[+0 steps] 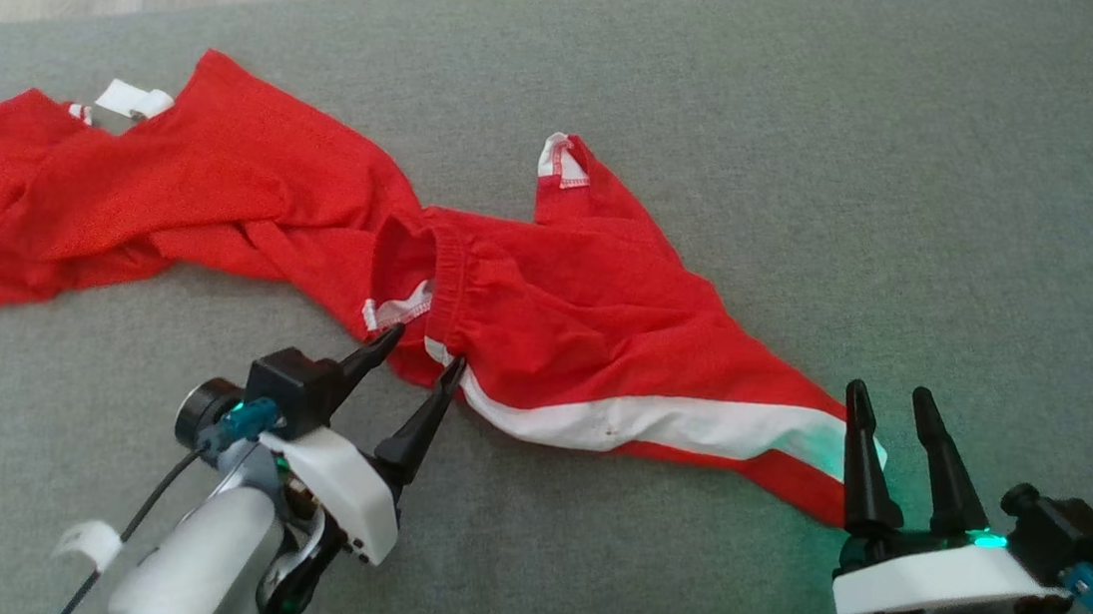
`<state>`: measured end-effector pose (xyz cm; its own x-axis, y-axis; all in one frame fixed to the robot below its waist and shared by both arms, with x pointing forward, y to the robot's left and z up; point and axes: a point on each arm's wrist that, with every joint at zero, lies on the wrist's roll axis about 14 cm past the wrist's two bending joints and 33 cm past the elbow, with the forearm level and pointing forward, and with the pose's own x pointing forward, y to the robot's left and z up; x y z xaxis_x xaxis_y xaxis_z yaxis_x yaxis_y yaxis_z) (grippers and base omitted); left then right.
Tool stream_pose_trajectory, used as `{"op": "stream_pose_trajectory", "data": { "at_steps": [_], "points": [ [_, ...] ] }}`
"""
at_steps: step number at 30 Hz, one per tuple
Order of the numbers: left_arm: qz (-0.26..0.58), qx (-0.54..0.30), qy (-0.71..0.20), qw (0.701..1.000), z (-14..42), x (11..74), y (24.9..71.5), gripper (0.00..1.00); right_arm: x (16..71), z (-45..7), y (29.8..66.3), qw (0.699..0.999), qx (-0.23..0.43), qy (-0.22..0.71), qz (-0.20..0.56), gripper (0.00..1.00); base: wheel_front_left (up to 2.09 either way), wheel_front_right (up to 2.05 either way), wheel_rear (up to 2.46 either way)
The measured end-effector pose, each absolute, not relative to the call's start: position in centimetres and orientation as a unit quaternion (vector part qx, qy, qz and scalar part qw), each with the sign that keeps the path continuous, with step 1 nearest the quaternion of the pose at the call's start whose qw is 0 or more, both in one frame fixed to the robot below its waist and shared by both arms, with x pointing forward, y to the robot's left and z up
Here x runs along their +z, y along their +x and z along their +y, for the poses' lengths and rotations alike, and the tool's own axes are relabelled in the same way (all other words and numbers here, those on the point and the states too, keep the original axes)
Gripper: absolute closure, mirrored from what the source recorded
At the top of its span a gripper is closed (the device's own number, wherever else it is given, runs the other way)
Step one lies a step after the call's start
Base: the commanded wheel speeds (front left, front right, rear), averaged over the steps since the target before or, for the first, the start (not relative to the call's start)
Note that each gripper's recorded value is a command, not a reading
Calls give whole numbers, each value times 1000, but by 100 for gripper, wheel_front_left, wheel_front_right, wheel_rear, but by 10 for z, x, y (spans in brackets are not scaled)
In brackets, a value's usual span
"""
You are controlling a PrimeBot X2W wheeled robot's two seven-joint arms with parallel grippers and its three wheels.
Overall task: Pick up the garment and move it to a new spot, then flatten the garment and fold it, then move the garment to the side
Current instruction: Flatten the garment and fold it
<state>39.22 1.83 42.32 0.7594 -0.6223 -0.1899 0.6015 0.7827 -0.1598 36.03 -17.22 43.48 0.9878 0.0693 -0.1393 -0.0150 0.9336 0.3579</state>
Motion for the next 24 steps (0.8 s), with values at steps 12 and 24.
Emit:
{"op": "stream_pose_trajectory", "data": {
  "at_steps": [12, 24],
  "points": [
    [127, -341, -45, 930, 10, 419, 395, 100, 435, -179, 361, 981, 11, 180, 73, 0, 0, 0, 0],
    [96, -339, -50, 935, 12, 441, 396, 100, 404, -170, 340, 973, 18, 178, 144, 0, 0, 0, 0]
  ]
}}
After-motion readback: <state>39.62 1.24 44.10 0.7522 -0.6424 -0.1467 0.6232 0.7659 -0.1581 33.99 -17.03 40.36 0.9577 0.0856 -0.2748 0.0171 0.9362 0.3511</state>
